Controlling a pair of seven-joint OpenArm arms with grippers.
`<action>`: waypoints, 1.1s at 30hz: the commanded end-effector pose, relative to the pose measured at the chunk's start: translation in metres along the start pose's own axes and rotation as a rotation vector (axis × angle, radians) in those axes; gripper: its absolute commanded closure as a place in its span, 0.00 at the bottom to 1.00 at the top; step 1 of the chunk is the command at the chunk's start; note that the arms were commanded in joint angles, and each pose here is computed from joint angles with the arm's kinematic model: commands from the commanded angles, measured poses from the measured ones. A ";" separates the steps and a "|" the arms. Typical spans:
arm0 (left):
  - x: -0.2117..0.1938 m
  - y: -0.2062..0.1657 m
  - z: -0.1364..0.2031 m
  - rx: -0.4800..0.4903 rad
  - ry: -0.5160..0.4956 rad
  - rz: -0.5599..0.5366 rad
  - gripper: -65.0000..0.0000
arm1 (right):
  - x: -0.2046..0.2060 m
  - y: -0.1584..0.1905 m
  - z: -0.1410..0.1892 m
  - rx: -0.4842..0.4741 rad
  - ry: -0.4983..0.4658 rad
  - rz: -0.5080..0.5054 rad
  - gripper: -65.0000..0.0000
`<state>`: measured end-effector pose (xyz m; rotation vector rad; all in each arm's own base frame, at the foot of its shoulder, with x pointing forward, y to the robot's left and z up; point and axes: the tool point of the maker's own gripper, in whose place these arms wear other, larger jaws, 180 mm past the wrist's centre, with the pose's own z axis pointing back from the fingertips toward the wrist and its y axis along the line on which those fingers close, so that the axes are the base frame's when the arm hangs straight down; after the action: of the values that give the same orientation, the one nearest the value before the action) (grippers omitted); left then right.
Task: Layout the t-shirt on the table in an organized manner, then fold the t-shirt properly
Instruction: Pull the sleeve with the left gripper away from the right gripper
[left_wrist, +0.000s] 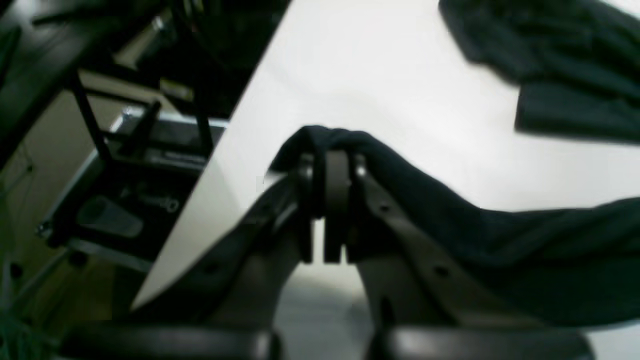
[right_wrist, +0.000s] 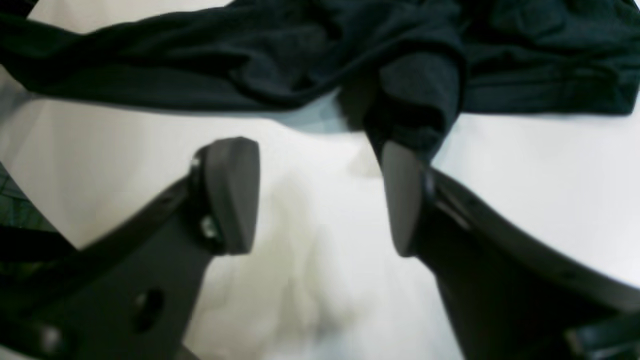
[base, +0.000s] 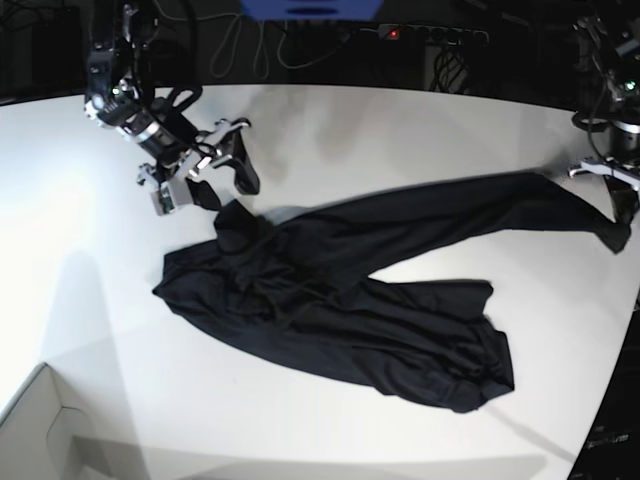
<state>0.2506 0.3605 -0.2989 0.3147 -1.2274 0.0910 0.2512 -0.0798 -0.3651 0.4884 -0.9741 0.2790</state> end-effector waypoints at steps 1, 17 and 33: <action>0.013 0.016 0.002 0.036 -0.040 -0.016 1.00 | 0.013 -0.001 -0.002 0.014 -0.052 -0.002 0.35; 0.021 0.082 0.000 0.177 -0.054 -0.009 1.00 | -0.013 -0.036 -0.047 0.000 0.032 -0.112 0.35; 0.033 0.108 0.008 0.239 -0.082 -0.016 1.00 | -0.007 -0.042 -0.055 -0.006 -0.010 -0.137 0.35</action>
<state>0.2253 0.4540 -0.2639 0.5160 -1.2452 0.2304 0.2981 -0.0840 -0.4173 0.5516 -0.9119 0.1468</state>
